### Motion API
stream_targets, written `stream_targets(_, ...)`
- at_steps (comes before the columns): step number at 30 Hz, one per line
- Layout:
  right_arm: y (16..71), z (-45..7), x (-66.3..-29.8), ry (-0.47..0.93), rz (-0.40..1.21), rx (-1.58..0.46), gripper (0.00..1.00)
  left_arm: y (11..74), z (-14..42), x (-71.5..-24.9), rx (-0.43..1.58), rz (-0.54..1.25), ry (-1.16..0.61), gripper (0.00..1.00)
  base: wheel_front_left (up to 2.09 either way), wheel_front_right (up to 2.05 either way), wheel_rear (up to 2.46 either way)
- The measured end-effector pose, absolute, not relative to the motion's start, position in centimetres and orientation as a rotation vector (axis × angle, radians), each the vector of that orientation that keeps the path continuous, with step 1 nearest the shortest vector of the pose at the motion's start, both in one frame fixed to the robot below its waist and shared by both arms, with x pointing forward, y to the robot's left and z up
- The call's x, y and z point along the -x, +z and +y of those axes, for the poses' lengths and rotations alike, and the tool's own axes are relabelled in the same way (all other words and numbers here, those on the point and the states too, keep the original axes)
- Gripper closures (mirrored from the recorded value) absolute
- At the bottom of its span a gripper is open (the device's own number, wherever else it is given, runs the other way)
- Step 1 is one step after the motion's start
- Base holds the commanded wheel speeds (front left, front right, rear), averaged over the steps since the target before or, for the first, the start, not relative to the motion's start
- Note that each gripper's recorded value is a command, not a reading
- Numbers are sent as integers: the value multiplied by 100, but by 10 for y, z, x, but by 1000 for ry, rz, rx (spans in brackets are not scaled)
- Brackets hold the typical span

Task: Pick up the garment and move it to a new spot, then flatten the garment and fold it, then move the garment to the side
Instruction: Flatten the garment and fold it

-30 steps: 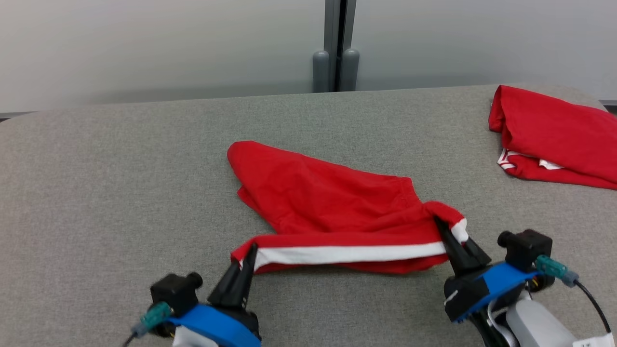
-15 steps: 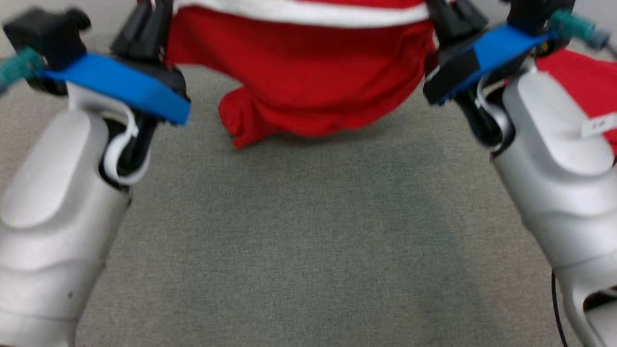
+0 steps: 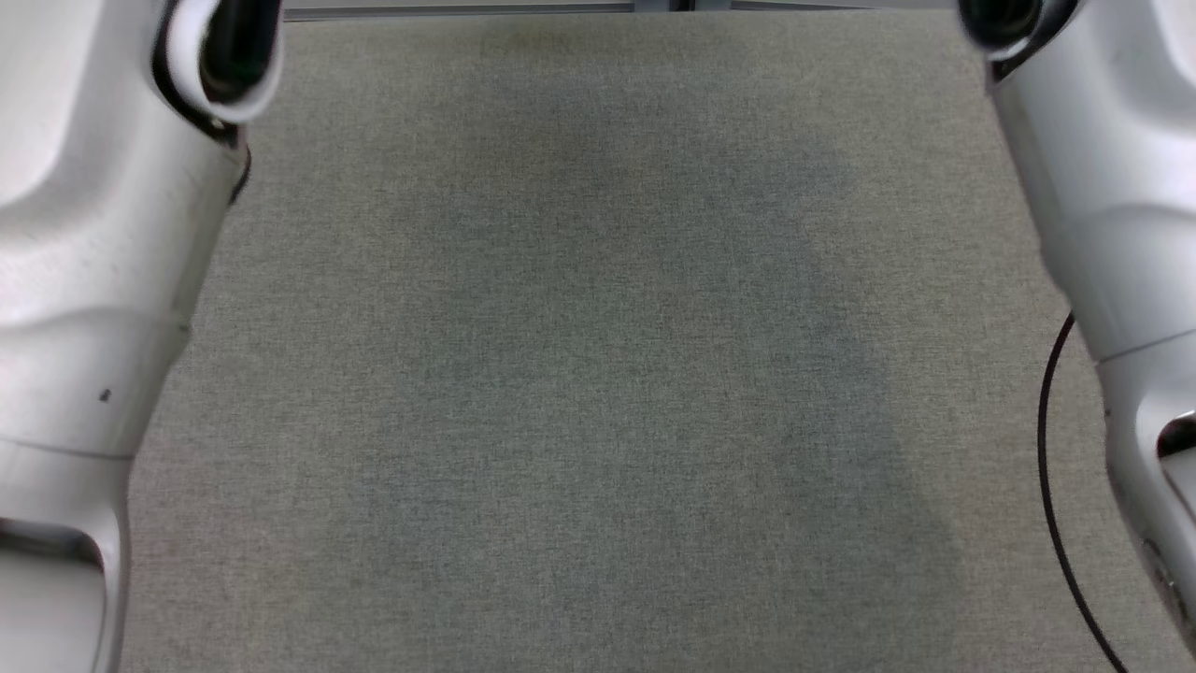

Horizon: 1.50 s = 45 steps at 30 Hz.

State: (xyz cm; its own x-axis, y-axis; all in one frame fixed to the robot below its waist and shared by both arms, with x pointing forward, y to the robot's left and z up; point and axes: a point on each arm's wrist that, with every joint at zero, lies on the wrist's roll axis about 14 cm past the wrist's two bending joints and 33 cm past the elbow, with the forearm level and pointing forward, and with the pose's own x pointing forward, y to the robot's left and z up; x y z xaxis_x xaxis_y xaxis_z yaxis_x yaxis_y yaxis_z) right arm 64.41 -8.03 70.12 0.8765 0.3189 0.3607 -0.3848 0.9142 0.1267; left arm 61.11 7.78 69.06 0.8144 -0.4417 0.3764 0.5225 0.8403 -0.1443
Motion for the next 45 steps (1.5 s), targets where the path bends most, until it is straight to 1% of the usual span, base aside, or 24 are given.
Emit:
stream_targets(3, 664, -71, -639, 384, -262, -191, 100, 651, 77, -604, 255, -258, -519, 100, 0, 0, 0)
stream_targets(6, 609, -72, -627, 376, -144, -202, 100, 595, 82, -590, 296, -141, -494, 100, 0, 0, 0)
stream_targets(8, 571, -72, -614, 371, -63, -216, 100, 553, 88, -573, 288, -52, -479, 100, 0, 0, 0)
stream_targets(13, 509, -77, -572, 364, 59, -256, 100, 496, 111, -526, 378, 52, -387, 100, 0, 0, 0)
stream_targets(18, 460, -84, -513, 340, 163, -319, 100, 458, 117, -464, 426, 139, -331, 100, 0, 0, 0)
stream_targets(21, 443, -93, -481, 311, 198, -355, 100, 439, 112, -424, 400, 197, -339, 100, 0, 0, 0)
stream_targets(24, 425, -100, -444, 280, 243, -388, 100, 431, 111, -395, 418, 225, -328, 100, 0, 0, 0)
stream_targets(27, 417, -109, -416, 246, 257, -417, 100, 422, 112, -368, 439, 259, -302, 100, 0, 0, 0)
stream_targets(34, 409, -106, -365, 248, 274, -403, 100, 410, 112, -333, 406, 311, -300, 100, 0, 0, 0)
stream_targets(36, 409, -107, -358, 244, 276, -398, 100, 408, 113, -329, 389, 324, -308, 100, 0, 0, 0)
stream_targets(41, 419, -110, -362, 232, 248, -391, 100, 411, 117, -336, 367, 315, -318, 100, 0, 0, 0)
stream_targets(45, 428, -115, -372, 204, 220, -404, 100, 425, 114, -363, 312, 273, -370, 100, 0, 0, 0)
